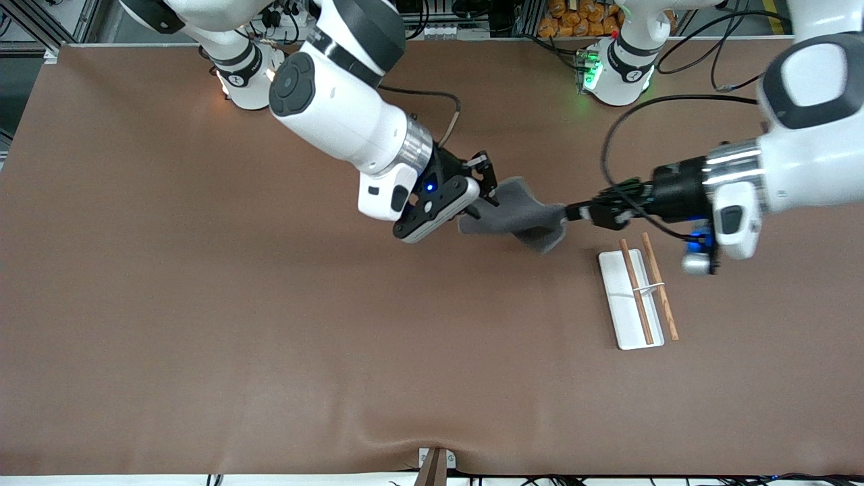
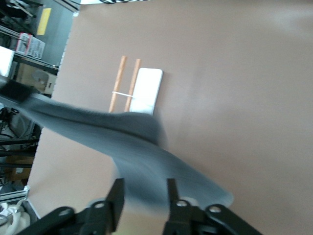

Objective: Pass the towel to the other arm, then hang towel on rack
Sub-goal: 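Open the right gripper and carry the towel with the left gripper, then move the towel over the rack dowels while the right gripper withdraws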

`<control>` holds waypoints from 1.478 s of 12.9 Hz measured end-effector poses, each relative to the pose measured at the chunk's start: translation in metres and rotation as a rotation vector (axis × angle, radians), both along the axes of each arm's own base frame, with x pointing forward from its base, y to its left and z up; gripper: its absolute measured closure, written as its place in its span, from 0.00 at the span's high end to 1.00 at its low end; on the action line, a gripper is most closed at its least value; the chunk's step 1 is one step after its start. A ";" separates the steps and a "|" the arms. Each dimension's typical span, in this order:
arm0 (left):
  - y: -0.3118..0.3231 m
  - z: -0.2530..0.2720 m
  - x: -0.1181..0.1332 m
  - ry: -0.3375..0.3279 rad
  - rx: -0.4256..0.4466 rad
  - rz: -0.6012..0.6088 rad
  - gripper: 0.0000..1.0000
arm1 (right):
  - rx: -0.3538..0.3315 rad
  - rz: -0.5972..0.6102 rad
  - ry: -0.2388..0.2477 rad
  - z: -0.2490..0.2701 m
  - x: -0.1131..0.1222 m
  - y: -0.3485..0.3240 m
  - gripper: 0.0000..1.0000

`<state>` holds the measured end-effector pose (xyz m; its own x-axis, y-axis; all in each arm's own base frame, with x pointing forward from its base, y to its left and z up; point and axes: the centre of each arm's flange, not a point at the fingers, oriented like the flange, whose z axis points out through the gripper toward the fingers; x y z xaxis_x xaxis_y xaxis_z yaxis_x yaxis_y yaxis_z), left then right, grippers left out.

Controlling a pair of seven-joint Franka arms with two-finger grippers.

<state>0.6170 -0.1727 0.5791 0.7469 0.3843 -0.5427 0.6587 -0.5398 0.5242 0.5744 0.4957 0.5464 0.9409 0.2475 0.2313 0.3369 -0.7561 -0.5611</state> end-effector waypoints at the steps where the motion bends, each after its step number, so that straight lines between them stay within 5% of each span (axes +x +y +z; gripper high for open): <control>1: 0.010 0.002 0.000 -0.003 0.000 -0.001 0.02 | -0.004 -0.001 0.000 0.000 0.001 -0.002 0.60; 5: 0.015 0.002 -0.001 -0.029 0.008 -0.035 0.02 | -0.016 0.001 -0.009 0.004 0.000 -0.004 1.00; 12: 0.041 -0.038 0.006 -0.185 0.235 -0.270 0.02 | -0.187 -0.073 0.017 0.009 0.047 -0.102 1.00; 16: 0.058 -0.076 0.019 -0.253 0.406 -0.464 0.02 | -0.293 -0.167 0.120 0.013 0.080 -0.213 1.00; 19: 0.064 -0.087 0.026 -0.295 0.477 -0.548 0.02 | -0.389 -0.214 0.177 0.037 0.077 -0.285 1.00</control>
